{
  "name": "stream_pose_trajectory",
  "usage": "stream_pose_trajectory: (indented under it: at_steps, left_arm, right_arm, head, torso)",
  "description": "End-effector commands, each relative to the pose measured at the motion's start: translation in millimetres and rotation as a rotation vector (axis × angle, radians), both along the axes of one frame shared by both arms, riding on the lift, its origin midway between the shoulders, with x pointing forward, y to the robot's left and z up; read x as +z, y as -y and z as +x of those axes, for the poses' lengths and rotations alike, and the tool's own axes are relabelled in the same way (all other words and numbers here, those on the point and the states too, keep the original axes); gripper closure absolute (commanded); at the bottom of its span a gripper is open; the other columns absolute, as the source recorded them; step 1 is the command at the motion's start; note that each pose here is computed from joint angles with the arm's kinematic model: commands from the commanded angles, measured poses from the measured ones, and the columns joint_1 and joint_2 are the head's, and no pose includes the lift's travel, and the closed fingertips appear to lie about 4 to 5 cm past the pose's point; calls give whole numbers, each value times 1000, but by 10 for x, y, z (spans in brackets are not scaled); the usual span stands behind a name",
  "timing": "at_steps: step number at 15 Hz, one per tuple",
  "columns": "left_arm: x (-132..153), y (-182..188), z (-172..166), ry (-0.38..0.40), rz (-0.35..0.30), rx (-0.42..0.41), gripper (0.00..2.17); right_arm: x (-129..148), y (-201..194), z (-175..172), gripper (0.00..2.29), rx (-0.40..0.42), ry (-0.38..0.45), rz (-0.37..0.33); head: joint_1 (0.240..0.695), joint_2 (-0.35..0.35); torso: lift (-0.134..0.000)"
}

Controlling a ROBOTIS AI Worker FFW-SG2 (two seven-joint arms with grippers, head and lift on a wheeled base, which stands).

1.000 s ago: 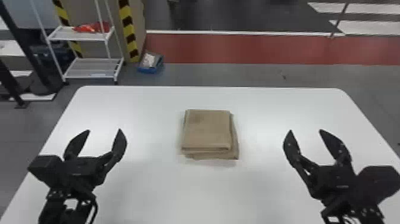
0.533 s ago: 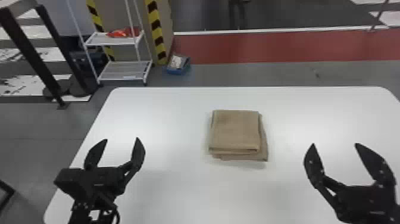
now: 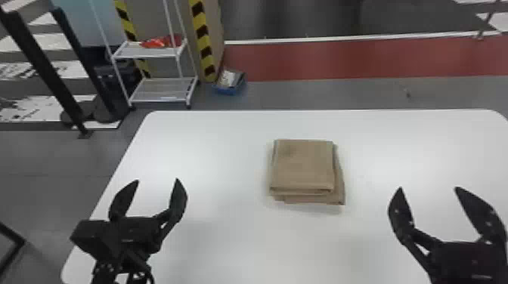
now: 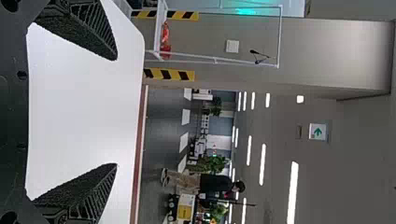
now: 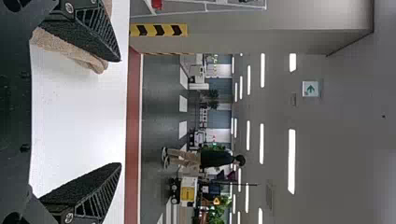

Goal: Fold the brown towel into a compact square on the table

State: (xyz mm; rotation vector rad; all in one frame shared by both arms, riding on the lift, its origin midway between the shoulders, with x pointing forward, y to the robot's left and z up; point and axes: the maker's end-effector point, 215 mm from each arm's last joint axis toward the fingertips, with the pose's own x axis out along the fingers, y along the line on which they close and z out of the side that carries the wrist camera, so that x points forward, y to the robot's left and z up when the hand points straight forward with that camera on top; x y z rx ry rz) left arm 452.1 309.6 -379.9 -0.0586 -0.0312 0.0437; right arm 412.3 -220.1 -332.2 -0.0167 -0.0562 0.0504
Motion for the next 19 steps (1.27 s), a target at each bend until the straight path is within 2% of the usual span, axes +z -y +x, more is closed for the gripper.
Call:
stream_pose_trajectory:
  at_steps: [1, 5, 19]
  left_arm:
    - [27, -1, -23, 10, 0, 1, 60]
    - [94, -1, -40, 34, -1, 4, 60]
    - [76, -4, -62, 33, 0, 5, 60]
  right_arm:
    - [-6, -2, -7, 90, 0, -1, -1]
    - [-8, -50, -10, 90, 8, -2, 3]
    - [-9, -40, -23, 97, 8, 1, 3]
  head:
    - [695, 116]
    - [695, 119]
    - [695, 126]
  torso:
    - [-99]
    - [-99]
    - [-99]
